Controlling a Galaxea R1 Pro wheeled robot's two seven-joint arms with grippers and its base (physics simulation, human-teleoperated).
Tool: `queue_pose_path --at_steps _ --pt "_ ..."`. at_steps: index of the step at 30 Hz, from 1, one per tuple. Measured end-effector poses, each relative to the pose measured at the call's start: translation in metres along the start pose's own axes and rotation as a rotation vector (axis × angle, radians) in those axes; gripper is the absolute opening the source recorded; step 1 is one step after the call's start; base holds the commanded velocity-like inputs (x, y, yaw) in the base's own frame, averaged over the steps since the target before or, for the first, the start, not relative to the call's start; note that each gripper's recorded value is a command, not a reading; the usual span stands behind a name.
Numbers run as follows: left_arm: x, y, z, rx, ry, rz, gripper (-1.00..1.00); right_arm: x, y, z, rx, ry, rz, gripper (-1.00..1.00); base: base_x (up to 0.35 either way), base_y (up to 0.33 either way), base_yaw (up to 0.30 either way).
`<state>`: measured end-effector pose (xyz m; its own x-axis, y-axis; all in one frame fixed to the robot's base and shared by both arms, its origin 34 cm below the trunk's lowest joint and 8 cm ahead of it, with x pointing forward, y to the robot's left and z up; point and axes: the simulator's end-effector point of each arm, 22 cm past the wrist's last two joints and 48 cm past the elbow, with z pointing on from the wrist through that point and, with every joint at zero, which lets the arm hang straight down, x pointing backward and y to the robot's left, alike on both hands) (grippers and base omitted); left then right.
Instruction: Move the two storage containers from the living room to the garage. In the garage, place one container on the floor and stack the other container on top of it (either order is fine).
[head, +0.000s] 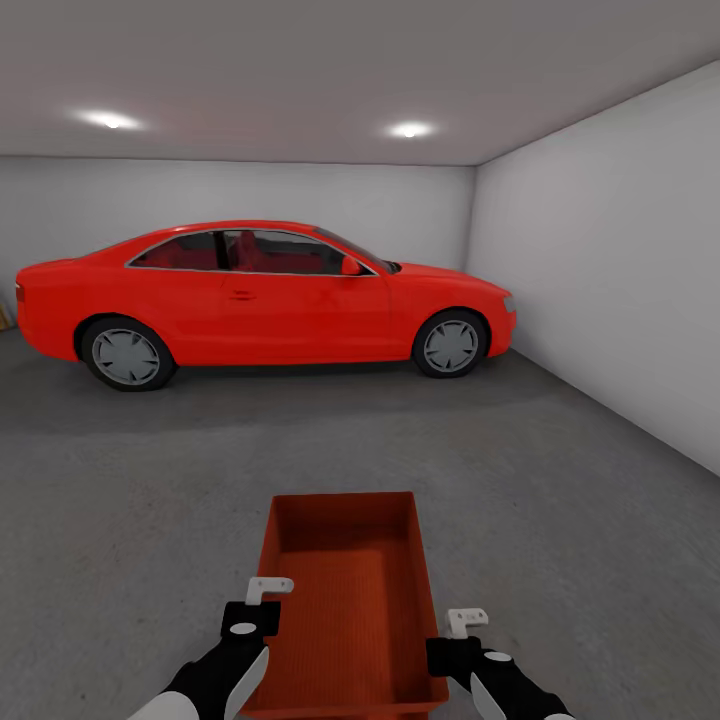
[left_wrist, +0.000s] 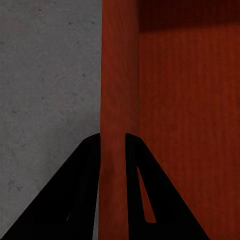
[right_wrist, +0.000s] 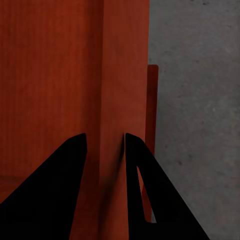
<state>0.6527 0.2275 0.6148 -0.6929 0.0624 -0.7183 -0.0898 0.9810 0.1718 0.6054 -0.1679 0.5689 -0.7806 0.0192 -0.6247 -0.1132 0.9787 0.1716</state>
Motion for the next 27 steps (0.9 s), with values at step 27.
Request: queue_pose_path --at_steps 27 --pt "-0.0003 -0.0003 0.0 0.0 -0.001 0.0 -1.0 0.0001 -0.0004 0.0 0.0 -0.001 0.001 -1.0 -0.132 0.0 0.0"
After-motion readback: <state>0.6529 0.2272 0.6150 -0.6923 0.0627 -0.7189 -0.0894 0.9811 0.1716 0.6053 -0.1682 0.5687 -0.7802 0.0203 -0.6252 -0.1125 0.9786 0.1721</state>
